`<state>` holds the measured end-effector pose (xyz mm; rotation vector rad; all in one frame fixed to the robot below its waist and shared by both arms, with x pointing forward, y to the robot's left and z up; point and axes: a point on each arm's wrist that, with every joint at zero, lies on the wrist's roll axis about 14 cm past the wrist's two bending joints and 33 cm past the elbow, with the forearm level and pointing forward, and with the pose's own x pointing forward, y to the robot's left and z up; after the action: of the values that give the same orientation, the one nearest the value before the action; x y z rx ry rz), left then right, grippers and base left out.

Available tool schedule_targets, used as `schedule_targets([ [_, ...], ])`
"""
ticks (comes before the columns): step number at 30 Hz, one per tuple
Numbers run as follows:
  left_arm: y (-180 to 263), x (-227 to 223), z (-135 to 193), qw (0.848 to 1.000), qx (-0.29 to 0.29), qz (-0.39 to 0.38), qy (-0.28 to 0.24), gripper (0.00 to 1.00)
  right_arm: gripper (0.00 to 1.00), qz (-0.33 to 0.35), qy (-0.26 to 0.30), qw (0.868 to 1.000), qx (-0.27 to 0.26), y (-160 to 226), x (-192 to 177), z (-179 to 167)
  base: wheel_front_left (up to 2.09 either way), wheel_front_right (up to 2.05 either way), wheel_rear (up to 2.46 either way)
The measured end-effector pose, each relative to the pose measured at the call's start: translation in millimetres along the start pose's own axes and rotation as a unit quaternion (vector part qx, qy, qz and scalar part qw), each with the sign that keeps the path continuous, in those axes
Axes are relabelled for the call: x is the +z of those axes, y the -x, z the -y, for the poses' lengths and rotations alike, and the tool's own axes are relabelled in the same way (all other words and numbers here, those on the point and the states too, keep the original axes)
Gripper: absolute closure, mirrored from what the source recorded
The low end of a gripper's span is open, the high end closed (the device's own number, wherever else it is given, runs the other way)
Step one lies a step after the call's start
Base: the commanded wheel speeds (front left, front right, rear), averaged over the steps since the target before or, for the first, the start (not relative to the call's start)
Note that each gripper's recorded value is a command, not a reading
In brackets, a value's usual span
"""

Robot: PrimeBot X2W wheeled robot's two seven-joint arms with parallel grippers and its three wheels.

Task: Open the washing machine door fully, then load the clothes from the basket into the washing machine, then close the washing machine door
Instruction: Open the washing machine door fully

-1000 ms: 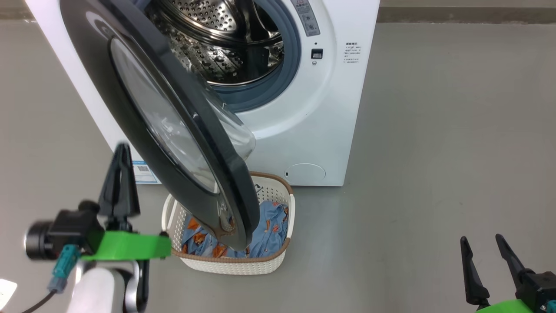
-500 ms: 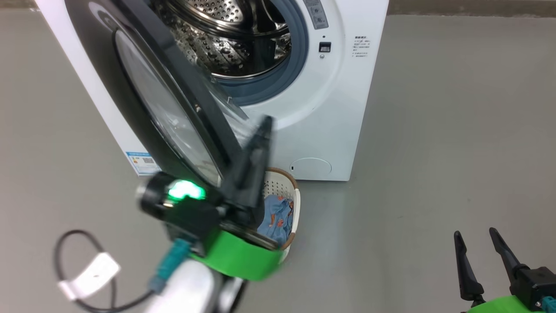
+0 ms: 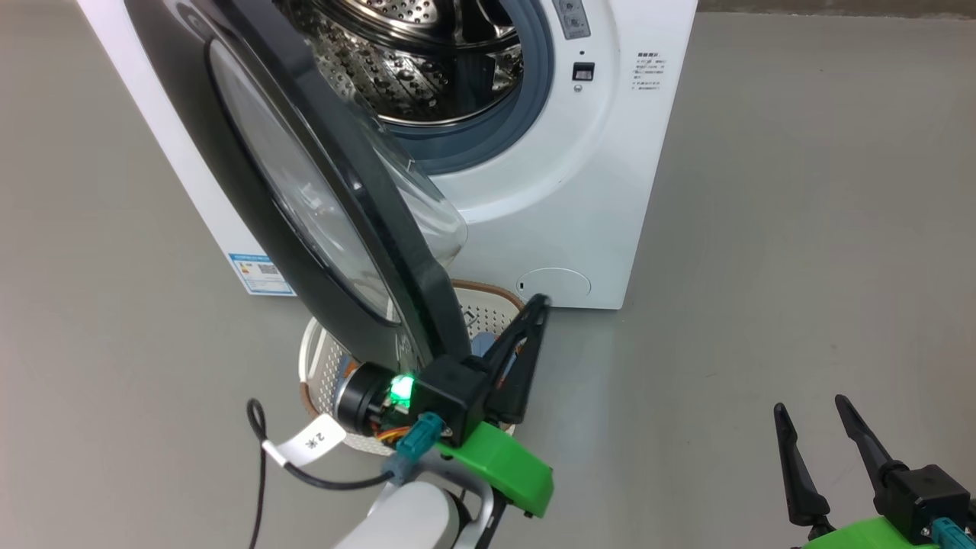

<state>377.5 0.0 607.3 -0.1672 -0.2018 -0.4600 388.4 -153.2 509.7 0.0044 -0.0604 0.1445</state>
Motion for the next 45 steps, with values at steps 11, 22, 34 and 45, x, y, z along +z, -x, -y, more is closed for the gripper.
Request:
schedule_targets([
  [11, 4, -45, -36, 0.995, 0.071, -0.065, 0.003, 1.00, 0.00, -0.003, -0.003, 1.000, 0.005, -1, -3, -3, 0.00, 0.00, 0.00],
  [22, 8, -56, -53, 0.991, 0.108, -0.074, 0.028, 1.00, 0.00, -0.007, -0.005, 1.000, 0.016, -4, -5, -10, 0.00, 0.00, 0.00],
  [34, 11, -56, -60, 0.988, 0.131, -0.067, 0.041, 1.00, 0.00, -0.014, -0.009, 1.000, 0.023, -9, -11, -14, 0.00, 0.00, 0.00],
  [45, 31, -50, -73, 0.984, 0.167, -0.055, 0.041, 1.00, 0.00, -0.019, -0.011, 0.999, 0.031, -14, -16, -19, 0.00, 0.00, 0.00],
])
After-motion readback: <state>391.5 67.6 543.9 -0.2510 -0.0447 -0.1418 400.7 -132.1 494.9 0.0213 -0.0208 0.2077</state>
